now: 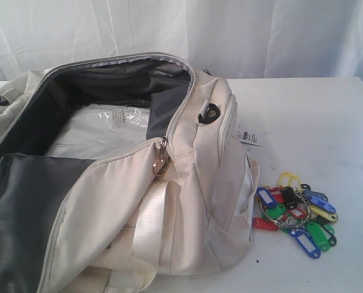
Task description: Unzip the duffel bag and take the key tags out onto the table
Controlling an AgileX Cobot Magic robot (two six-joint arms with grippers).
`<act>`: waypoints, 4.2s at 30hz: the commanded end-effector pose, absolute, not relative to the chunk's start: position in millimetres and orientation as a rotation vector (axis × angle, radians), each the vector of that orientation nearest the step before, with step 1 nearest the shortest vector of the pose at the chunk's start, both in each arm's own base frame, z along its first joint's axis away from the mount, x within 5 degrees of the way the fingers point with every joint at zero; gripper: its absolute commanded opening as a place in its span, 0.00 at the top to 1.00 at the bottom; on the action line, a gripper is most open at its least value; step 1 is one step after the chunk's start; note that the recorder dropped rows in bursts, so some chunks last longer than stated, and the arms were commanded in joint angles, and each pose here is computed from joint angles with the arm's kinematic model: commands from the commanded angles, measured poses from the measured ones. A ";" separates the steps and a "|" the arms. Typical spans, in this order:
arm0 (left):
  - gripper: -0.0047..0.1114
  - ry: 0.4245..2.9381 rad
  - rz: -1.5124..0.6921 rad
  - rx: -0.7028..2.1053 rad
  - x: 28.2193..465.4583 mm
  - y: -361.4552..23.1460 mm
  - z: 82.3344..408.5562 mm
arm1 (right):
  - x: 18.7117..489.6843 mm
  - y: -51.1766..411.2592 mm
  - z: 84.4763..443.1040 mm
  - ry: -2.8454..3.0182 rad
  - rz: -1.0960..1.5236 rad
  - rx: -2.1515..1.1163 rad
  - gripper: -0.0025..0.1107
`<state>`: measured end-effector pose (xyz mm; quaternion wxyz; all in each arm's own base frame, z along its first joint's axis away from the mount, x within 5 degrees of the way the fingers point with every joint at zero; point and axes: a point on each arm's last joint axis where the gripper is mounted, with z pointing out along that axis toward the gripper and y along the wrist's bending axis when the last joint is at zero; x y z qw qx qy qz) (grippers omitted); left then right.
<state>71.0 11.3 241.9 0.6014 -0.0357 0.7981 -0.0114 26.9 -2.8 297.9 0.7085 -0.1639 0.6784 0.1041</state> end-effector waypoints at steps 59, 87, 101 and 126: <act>0.95 1.932 0.159 -0.043 51.6 5.4 166.7 | 26.6 -3.2 297.0 1.503 0.224 -0.365 0.95; 0.95 1.932 0.159 -0.043 51.6 5.4 166.7 | 28.0 -2.7 284.8 1.581 0.163 0.055 0.95; 0.95 1.932 0.159 -0.043 51.6 5.4 166.7 | 55.9 -3.9 196.3 1.646 0.165 0.296 0.95; 0.95 1.932 0.159 -0.043 51.6 5.4 166.7 | 53.6 -3.7 183.2 1.812 -0.009 0.113 0.95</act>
